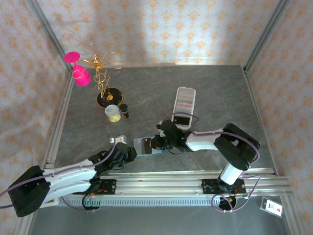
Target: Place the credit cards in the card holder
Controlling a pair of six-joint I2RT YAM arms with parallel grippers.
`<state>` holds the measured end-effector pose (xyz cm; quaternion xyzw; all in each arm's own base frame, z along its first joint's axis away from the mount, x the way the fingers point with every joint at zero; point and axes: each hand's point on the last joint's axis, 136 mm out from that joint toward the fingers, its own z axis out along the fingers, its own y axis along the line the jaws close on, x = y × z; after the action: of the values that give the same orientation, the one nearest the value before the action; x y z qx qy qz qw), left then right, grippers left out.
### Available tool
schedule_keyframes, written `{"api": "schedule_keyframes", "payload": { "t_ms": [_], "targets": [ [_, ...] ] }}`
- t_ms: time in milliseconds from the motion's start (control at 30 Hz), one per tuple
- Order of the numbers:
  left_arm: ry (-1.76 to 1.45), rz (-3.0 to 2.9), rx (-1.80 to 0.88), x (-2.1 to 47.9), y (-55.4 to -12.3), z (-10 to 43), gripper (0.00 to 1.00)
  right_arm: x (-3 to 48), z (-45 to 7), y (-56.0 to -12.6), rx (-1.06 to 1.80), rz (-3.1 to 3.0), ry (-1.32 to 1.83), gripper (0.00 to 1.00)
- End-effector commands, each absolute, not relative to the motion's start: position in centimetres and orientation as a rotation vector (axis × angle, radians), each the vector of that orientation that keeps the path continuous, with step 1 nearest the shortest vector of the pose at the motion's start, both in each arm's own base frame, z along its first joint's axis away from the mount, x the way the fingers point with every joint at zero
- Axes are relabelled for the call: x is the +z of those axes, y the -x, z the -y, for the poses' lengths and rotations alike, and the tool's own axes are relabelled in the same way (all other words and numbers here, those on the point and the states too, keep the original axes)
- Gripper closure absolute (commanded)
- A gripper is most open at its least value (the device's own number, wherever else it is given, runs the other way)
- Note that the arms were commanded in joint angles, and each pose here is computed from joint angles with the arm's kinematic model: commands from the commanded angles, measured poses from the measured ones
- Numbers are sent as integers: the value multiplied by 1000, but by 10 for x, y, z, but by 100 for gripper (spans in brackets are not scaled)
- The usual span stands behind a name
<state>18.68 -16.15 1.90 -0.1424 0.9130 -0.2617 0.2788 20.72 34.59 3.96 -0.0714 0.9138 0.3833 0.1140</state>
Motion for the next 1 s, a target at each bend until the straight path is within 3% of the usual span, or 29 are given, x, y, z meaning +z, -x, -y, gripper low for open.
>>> {"api": "schedule_keyframes", "payload": {
  "t_ms": [0,700,867,967],
  "targets": [
    [381,-2441,-685,20,-190,160,78,39,-350,-208,1122,-2700,221,99],
    [390,-2423,-715,24,-190,161,78,34,-376,-204,1133,-2732,273,90],
    [387,-2426,-713,23,-189,160,78,38,-376,-209,1073,-2727,274,82],
    [389,-2421,-719,23,-189,160,78,40,-366,-217,965,-2723,271,71]
  ]
}}
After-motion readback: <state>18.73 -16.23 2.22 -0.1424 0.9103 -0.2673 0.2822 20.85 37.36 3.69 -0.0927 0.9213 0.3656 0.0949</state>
